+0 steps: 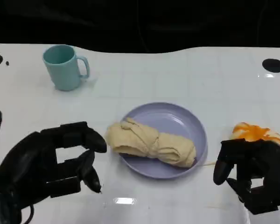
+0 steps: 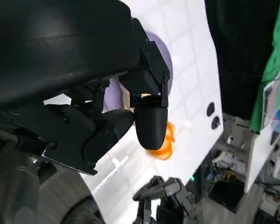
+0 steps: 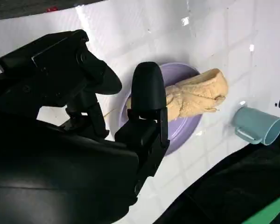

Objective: Grasp the towel on the left side of the plate with the left hand and place it into the plate.

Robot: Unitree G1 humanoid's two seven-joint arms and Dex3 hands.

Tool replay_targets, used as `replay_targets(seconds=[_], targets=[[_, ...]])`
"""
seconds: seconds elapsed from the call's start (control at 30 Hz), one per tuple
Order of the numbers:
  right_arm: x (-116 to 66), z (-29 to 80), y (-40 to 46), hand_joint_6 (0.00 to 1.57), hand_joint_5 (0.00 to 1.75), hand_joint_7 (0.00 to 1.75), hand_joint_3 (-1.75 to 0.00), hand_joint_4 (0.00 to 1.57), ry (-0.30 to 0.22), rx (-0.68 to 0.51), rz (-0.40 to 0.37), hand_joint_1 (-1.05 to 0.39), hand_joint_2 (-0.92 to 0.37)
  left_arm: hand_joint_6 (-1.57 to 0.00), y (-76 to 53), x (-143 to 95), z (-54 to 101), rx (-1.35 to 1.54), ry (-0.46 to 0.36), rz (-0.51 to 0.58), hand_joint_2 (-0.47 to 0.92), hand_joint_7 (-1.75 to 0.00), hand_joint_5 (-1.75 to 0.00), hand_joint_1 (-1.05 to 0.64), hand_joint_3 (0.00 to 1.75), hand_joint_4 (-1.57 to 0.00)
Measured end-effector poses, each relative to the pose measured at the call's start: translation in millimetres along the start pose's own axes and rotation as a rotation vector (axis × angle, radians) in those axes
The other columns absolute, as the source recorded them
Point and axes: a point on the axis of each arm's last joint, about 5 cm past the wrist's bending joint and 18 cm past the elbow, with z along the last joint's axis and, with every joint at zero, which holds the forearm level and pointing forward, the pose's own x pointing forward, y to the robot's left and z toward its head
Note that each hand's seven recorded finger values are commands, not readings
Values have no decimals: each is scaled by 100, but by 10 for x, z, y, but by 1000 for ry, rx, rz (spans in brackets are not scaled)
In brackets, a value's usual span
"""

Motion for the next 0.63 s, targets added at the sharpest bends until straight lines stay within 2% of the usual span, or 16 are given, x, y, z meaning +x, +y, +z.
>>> replay_targets(seconds=[0.2,0.63], targets=[[-14,-23,-31,70,175,143,-111,73,0,-9,-12,1,-56,-66,149,68,-50,56,148,17,66,-166,-175,-6,108,-76],[-7,-46,-29,71,175,145,-112,75,-19,-21,-10,2,-54,-70,158,118,-60,95,184,0,63,-165,-175,-6,111,-78]])
